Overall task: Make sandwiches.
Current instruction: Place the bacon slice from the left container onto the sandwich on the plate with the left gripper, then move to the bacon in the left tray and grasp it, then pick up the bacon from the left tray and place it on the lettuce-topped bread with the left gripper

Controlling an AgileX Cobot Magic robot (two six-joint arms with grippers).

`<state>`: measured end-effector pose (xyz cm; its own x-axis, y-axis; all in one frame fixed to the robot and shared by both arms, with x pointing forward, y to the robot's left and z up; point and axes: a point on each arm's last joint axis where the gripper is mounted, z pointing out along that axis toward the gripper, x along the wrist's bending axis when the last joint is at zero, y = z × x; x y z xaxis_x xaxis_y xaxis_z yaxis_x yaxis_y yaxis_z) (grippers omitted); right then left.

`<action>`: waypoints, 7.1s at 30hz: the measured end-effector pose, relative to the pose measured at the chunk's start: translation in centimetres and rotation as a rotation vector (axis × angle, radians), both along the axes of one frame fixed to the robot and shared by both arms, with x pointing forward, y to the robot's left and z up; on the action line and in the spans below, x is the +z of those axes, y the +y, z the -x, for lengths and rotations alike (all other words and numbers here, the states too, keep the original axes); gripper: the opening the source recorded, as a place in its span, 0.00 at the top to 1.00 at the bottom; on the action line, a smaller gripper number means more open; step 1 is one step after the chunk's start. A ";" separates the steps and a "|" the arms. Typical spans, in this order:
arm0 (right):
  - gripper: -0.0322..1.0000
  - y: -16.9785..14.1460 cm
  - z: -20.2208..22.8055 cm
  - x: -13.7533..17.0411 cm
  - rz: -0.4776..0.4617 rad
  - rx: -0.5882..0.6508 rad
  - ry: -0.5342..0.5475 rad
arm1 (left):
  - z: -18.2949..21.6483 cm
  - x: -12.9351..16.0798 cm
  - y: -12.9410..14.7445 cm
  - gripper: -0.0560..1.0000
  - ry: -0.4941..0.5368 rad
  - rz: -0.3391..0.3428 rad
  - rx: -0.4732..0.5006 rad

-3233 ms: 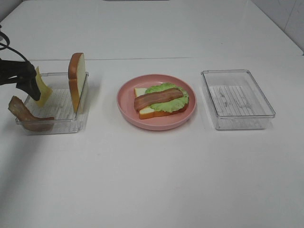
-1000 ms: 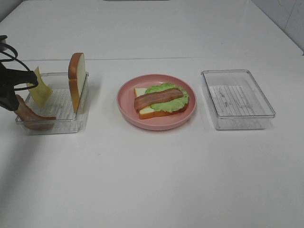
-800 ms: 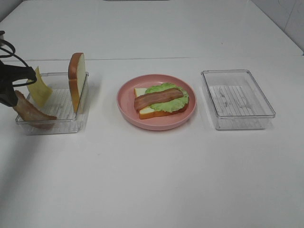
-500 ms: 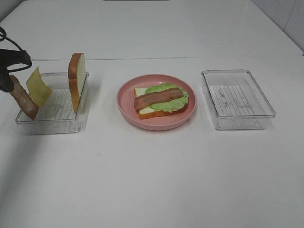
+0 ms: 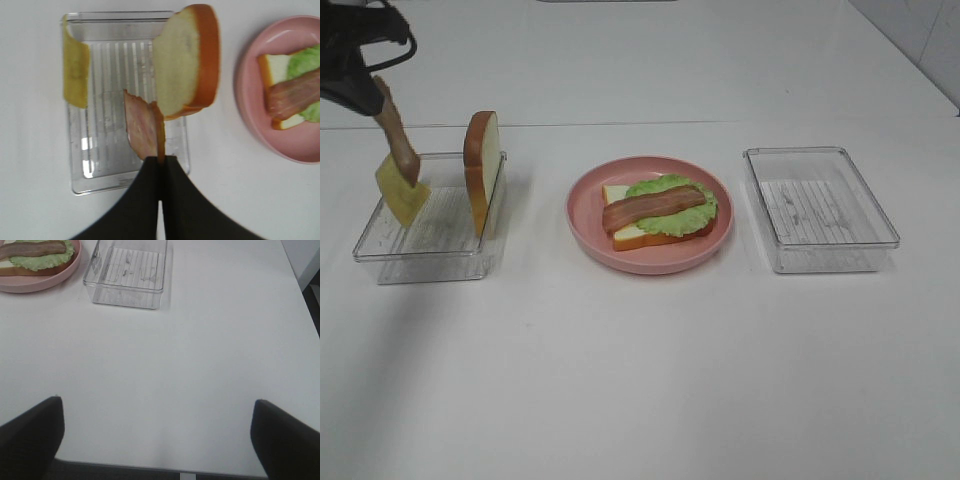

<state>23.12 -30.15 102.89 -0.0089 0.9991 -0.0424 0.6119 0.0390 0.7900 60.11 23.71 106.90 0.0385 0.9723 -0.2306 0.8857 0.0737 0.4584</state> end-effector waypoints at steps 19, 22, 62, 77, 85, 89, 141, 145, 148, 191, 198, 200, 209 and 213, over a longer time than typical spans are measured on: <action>0.02 0.0 0.0 0.0 0.000 0.000 0.000 | -0.2 5.3 -10.6 0.95 -0.178 0.227 -0.209; 0.02 0.0 0.0 0.0 0.000 0.000 0.000 | -0.7 3.9 -12.2 0.95 -0.164 0.263 -0.232; 0.02 0.0 0.0 0.0 0.000 0.000 0.000 | -8.2 -13.0 -19.3 0.95 0.170 0.332 -0.302; 0.02 0.0 0.0 0.0 0.000 0.000 0.000 | -8.6 -13.5 -19.1 0.93 0.075 0.156 -0.340; 0.02 0.0 0.0 0.0 0.000 0.000 0.000 | -8.6 -13.6 -18.9 0.26 0.065 0.128 -0.350; 0.02 0.0 0.0 0.0 0.000 0.000 0.000 | -8.6 -12.7 -19.0 0.03 0.053 0.128 -0.357; 0.02 0.0 0.0 0.0 0.000 0.000 0.000 | -4.7 -0.2 1.2 0.01 0.188 -0.172 -0.091; 0.02 0.0 0.0 0.0 0.000 0.000 0.000 | -4.7 -1.0 2.6 0.01 0.208 -0.172 -0.066; 0.02 0.0 0.0 0.0 0.000 0.000 0.000 | -5.1 -1.6 3.8 0.01 0.212 -0.161 -0.022; 0.02 0.0 0.0 0.0 0.000 0.000 0.000 | -11.8 -13.2 4.5 0.07 0.306 -0.084 0.142; 0.02 0.0 0.0 0.0 0.000 0.000 0.000 | -11.8 -13.2 4.7 0.29 0.304 -0.098 0.177; 0.02 0.0 0.0 0.0 0.000 0.000 0.000 | -11.8 -13.3 4.8 0.52 0.307 -0.103 0.186; 0.02 0.0 0.0 0.0 0.000 0.000 0.000 | -11.8 -13.4 4.9 0.94 0.308 -0.110 0.187; 0.02 0.0 0.0 0.0 -0.001 -0.001 0.000 | -11.8 -13.4 4.9 0.95 0.308 -0.110 0.187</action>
<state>23.12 -30.15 102.89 -0.0083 0.9991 -0.0417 0.6119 0.0380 0.7900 71.92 28.56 93.47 -0.1964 0.9757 -0.0971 0.9593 0.2117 0.1868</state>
